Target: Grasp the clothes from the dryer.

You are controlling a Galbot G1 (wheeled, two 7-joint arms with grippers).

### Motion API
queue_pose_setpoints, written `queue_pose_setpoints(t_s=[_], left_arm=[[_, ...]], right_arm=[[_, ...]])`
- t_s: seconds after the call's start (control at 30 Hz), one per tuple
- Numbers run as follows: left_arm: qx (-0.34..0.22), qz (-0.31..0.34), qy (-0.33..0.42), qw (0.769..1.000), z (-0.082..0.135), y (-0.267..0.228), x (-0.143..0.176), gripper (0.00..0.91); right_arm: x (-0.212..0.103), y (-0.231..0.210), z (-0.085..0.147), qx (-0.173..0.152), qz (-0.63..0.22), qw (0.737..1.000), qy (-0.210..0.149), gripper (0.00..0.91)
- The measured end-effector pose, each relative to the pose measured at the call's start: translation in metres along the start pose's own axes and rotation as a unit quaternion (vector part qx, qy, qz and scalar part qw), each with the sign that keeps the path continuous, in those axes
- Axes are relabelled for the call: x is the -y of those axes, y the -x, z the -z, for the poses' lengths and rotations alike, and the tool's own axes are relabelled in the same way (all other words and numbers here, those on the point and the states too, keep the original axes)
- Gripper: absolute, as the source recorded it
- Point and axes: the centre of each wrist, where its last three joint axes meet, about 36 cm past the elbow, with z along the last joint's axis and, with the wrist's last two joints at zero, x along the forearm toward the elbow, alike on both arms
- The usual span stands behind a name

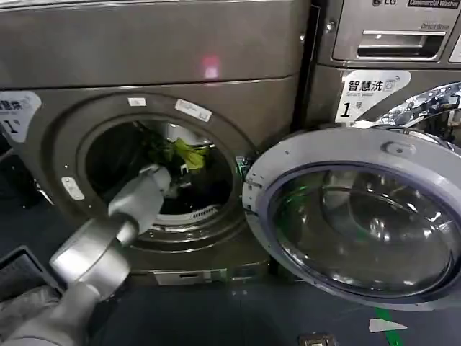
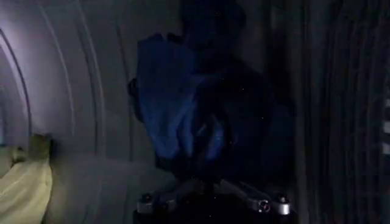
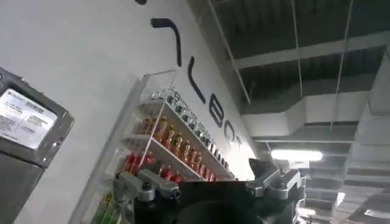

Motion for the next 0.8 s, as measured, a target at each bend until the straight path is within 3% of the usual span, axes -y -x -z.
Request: queue_pose_setpoints(t_s=[0.23,0.43,0.63,0.8], left_arm=[[0.029,0.035,-0.029,0.999,-0.008,0.001,0.005,0.0],[0.074,0.114,-0.072,0.988,-0.019,-0.007,0.005,0.0],[0.104,0.213,-0.127,0.963,-0.033,-0.013,0.014,0.0],[0.151,0.297,-0.175,0.926,-0.035,-0.024,0.024,0.0]], right_arm=[[-0.003,-0.001,0.0,0.0,0.002,1.0,-0.002,0.907],[-0.003,-0.001,-0.002,-0.001,0.002,1.0,-0.002,0.907],[-0.003,-0.001,-0.002,0.0,0.002,1.0,-0.003,0.907],[-0.001,-0.001,-0.003,0.0,-0.001,1.0,-0.005,0.907]])
